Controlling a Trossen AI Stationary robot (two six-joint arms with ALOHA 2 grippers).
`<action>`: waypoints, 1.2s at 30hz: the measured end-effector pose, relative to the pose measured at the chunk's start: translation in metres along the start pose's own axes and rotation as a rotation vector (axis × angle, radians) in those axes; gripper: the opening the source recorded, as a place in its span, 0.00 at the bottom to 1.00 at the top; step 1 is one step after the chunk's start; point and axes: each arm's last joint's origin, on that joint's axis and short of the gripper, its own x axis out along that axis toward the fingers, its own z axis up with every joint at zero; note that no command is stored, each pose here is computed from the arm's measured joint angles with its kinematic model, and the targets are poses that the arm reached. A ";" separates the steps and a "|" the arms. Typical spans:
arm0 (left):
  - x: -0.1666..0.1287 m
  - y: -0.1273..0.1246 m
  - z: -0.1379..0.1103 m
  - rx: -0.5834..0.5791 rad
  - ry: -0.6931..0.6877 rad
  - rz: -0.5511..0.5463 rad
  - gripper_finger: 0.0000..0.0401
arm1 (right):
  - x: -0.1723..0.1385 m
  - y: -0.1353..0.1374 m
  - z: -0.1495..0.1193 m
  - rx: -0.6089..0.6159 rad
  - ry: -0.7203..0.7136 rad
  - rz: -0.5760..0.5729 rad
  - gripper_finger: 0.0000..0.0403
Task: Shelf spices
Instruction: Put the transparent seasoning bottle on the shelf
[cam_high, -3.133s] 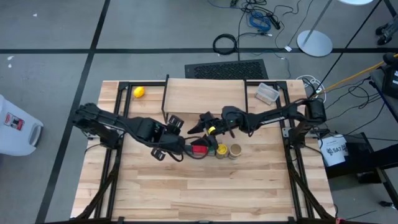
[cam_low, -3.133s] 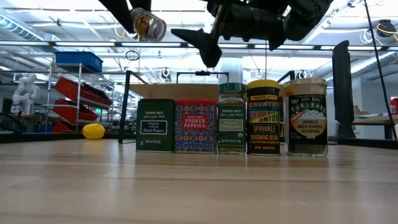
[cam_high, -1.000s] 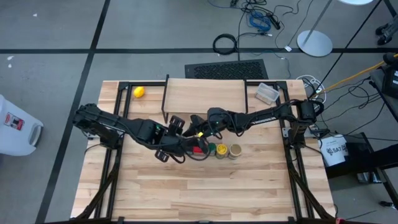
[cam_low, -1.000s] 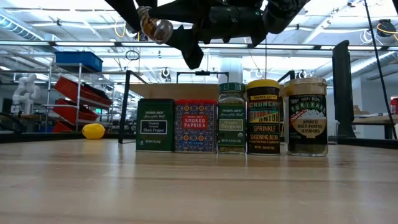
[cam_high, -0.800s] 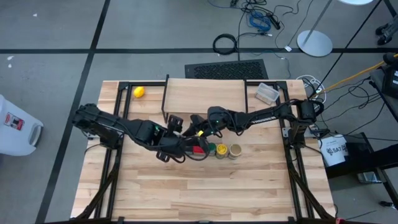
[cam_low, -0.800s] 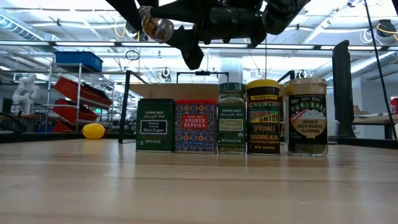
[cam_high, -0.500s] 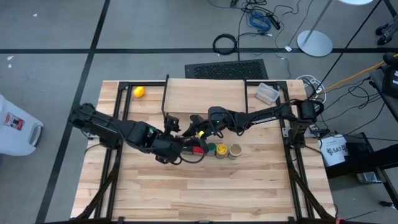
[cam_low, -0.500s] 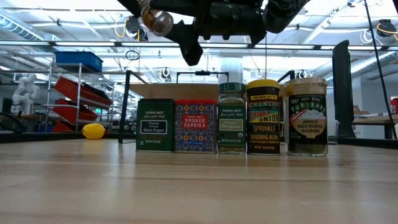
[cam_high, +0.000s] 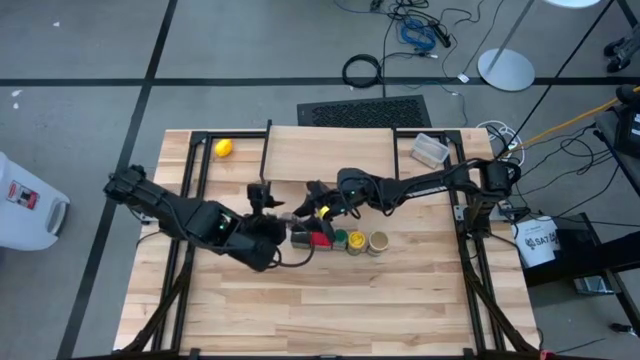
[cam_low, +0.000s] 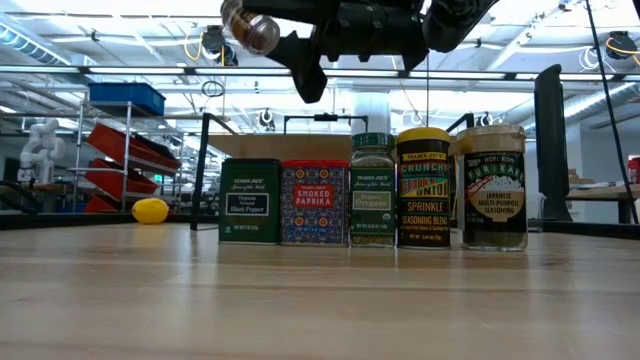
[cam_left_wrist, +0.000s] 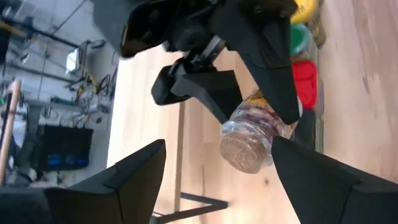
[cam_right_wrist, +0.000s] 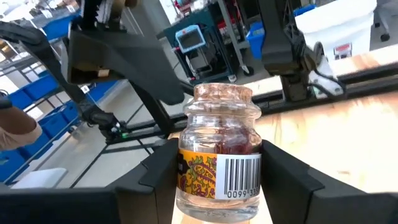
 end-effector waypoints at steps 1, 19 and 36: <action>-0.002 -0.001 0.000 -0.030 -0.006 0.003 0.75 | 0.000 0.000 0.001 -0.004 -0.009 0.003 0.43; -0.024 -0.054 -0.015 -0.392 -0.266 0.337 0.75 | -0.008 -0.001 0.023 -0.036 -0.161 0.055 0.43; 0.009 -0.080 -0.040 -0.862 -0.478 0.432 0.75 | -0.010 0.002 0.028 -0.242 -0.221 0.060 0.43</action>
